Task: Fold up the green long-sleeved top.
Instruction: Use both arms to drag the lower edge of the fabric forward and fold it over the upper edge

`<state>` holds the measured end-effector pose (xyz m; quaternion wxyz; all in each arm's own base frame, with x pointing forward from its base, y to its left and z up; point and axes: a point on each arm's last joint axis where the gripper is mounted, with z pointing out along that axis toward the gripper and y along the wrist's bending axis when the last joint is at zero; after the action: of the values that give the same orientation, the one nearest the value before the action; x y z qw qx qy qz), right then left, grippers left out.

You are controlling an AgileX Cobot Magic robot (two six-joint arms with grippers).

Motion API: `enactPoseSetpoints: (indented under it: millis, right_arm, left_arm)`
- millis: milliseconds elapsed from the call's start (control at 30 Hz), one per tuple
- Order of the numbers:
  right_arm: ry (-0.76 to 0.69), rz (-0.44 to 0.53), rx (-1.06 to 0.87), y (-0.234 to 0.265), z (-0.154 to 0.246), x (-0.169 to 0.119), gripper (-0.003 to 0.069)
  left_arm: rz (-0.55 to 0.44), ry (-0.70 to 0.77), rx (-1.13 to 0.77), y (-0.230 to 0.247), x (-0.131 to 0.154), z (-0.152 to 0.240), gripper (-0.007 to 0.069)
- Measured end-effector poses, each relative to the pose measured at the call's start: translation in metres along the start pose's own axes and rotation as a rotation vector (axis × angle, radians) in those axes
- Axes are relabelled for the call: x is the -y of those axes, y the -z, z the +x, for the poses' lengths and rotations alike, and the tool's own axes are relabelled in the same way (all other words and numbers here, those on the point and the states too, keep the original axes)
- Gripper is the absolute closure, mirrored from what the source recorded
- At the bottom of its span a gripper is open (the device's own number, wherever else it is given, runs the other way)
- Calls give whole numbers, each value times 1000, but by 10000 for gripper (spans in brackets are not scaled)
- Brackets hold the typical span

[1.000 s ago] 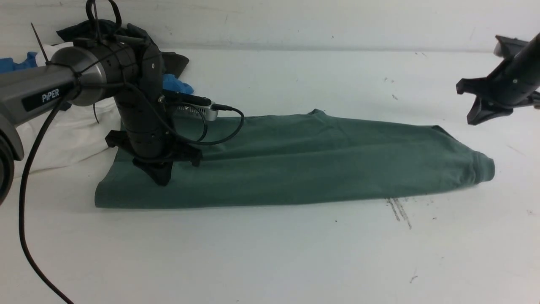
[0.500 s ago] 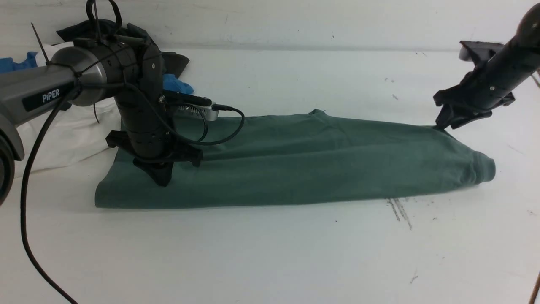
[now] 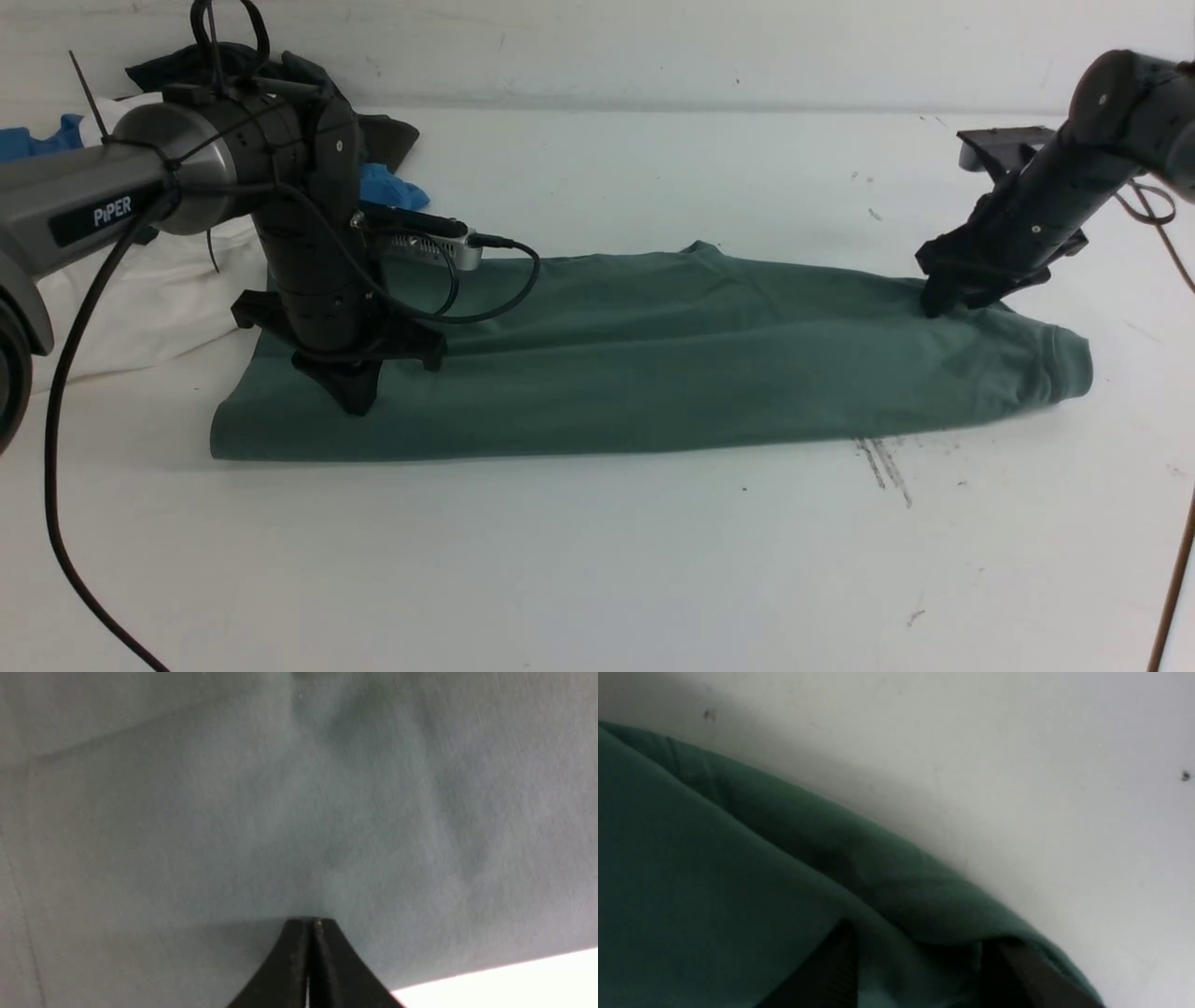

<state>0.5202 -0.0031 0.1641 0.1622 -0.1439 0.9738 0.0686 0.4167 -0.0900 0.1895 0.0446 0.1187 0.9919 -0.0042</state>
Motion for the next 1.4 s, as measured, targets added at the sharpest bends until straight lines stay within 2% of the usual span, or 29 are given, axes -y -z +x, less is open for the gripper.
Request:
enactPoseSetpoints:
  millis: [100,167,200,233,300,633,900,1000,1100,1233,1267,1333,1400]
  right_arm:
    - [0,5,-7,0,1,0,456]
    - [1,0,-19,1,1,0,589]
    - [1,0,-19,1,1,0,589]
    - [3,0,-16,4,0,0,637]
    - [9,6,1,12,-4,-1,659]
    - [7,86,115,50,-26,2,661]
    - [12,120,85,26,-23,10,661]
    - [9,129,96,8,-22,14,655]
    - [9,141,121,-8,-23,18,612]
    - [15,188,188,-9,-29,22,460]
    - [13,189,191,-8,-29,22,453]
    - [-14,213,196,-8,-29,25,366]
    - [-41,232,190,-8,-28,27,328]
  left_arm:
    - [0,0,-1,0,0,0,629]
    - [0,0,-1,0,0,0,629]
    - [0,0,-1,0,0,0,629]
    - [0,0,-1,0,0,0,629]
    - [0,0,-1,0,0,0,629]
    - [0,0,-1,0,0,0,629]
    - [0,0,-3,0,0,0,629]
    - [0,0,-6,0,0,1,629]
    - [0,0,-15,0,0,1,629]
    - [-6,-3,-30,0,-1,3,629]
    - [-6,-3,-30,0,-1,3,629]
    - [-8,-4,-29,0,-1,3,629]
    - [-9,-5,-30,0,-1,3,629]
